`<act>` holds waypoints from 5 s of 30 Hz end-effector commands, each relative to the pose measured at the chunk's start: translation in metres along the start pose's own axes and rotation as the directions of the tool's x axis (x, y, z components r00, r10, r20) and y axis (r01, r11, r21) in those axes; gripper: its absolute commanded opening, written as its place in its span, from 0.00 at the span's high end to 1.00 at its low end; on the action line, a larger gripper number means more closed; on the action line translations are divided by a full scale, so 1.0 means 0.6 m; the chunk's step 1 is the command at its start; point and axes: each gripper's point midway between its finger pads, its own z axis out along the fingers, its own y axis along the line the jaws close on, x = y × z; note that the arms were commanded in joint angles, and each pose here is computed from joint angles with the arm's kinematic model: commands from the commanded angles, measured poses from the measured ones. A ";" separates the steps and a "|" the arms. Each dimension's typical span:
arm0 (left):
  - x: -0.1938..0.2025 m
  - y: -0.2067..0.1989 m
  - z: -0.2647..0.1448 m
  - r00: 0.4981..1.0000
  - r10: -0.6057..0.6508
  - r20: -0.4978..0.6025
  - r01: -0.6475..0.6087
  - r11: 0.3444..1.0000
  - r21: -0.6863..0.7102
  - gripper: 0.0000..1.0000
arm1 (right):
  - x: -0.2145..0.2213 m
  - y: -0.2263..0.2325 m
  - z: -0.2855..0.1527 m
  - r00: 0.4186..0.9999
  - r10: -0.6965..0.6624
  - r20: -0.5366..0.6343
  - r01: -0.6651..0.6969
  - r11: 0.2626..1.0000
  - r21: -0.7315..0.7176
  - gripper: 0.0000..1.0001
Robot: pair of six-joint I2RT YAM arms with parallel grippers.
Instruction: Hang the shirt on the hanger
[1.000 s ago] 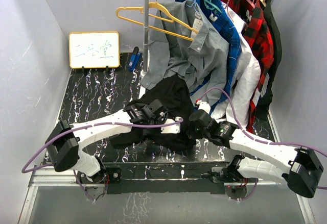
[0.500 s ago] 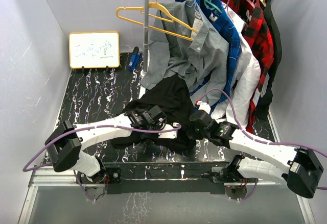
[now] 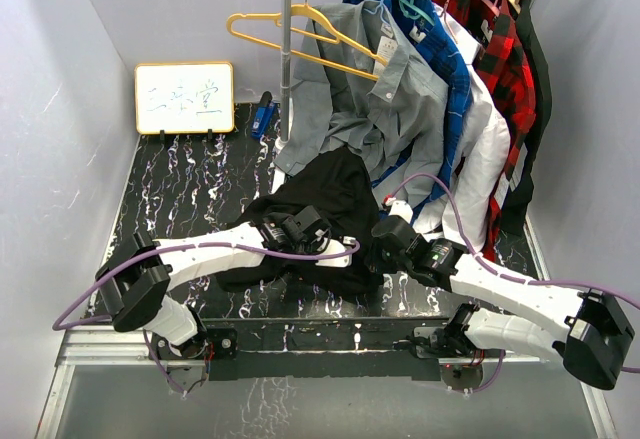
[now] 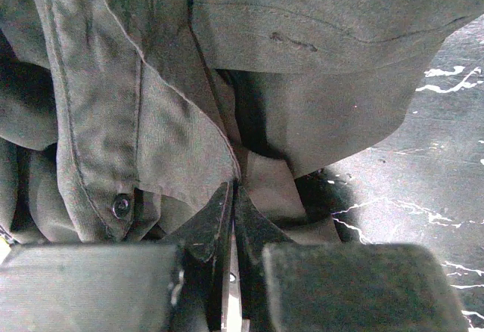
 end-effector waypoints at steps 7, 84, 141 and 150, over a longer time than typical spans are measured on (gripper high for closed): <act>0.001 0.000 -0.040 1.000 0.015 0.002 -0.015 0.999 0.029 0.77 | -0.025 0.015 -0.004 0.998 0.032 0.059 -0.029 0.999 -0.043 1.00; -0.001 0.006 -0.024 1.000 0.026 0.009 -0.027 0.994 0.101 0.67 | -0.006 0.008 0.007 0.998 0.054 0.038 -0.052 0.997 -0.058 1.00; -0.058 0.164 -0.015 0.977 0.214 -0.011 -0.214 0.967 -0.135 1.00 | 0.002 0.006 0.015 0.999 0.047 0.026 -0.046 0.997 -0.055 1.00; -0.048 0.229 0.073 0.987 0.156 -0.023 -0.158 0.982 -0.100 1.00 | 0.001 0.000 0.013 0.998 0.055 0.035 -0.053 0.997 -0.050 1.00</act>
